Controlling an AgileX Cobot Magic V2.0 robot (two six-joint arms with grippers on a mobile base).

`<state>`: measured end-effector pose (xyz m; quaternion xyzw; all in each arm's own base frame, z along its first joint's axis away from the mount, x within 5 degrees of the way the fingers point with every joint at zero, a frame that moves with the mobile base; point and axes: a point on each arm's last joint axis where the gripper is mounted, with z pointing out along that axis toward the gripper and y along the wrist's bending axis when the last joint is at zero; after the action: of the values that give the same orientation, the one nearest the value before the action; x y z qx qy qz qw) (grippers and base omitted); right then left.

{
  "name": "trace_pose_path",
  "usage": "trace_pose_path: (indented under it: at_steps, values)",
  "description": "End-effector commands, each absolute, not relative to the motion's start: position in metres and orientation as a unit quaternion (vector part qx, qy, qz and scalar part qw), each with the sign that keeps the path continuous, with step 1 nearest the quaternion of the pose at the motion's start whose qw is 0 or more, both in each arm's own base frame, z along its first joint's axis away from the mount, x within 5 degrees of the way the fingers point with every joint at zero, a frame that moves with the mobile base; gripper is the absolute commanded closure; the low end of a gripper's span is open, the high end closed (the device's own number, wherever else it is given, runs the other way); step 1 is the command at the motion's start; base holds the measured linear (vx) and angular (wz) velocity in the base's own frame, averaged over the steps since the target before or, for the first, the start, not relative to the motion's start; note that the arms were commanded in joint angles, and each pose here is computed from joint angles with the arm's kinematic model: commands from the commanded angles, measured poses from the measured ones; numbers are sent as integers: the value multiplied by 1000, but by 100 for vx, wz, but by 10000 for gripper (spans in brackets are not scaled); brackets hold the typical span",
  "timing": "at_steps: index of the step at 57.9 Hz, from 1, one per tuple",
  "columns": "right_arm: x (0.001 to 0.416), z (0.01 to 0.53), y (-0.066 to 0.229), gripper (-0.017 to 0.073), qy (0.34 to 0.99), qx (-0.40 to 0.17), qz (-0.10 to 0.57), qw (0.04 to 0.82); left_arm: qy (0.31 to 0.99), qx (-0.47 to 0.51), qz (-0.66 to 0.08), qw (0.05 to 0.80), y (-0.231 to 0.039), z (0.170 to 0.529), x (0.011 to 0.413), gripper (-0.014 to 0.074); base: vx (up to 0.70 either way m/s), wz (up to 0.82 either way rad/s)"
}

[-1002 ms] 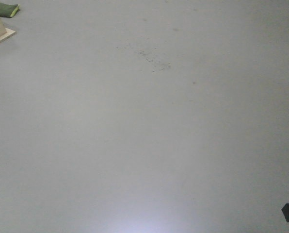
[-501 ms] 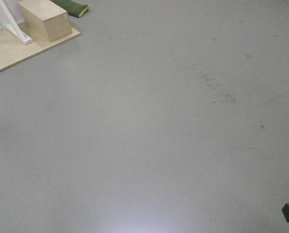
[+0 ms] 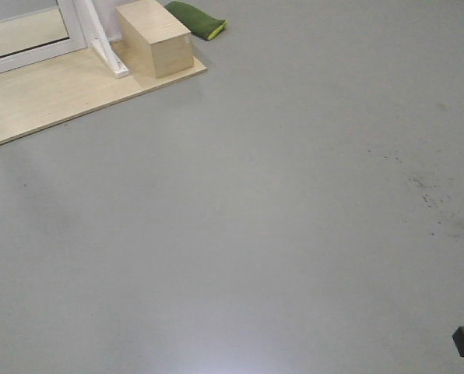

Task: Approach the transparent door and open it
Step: 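Drive up to the white-framed glass sliding door on the wooden platform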

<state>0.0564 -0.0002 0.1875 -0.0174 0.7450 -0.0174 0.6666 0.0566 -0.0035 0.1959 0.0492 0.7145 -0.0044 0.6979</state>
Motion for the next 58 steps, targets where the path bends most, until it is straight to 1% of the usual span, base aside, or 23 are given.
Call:
trace_pose_path:
  at_steps: [1,58]
  values:
    - [56,191,0,567,715,-18,-23,698,698,55,-13,714,-5,193,58,599,49,42]
    - [56,191,0,567,715,-18,-23,698,698,55,-13,714,-5,193,58,599,51,39]
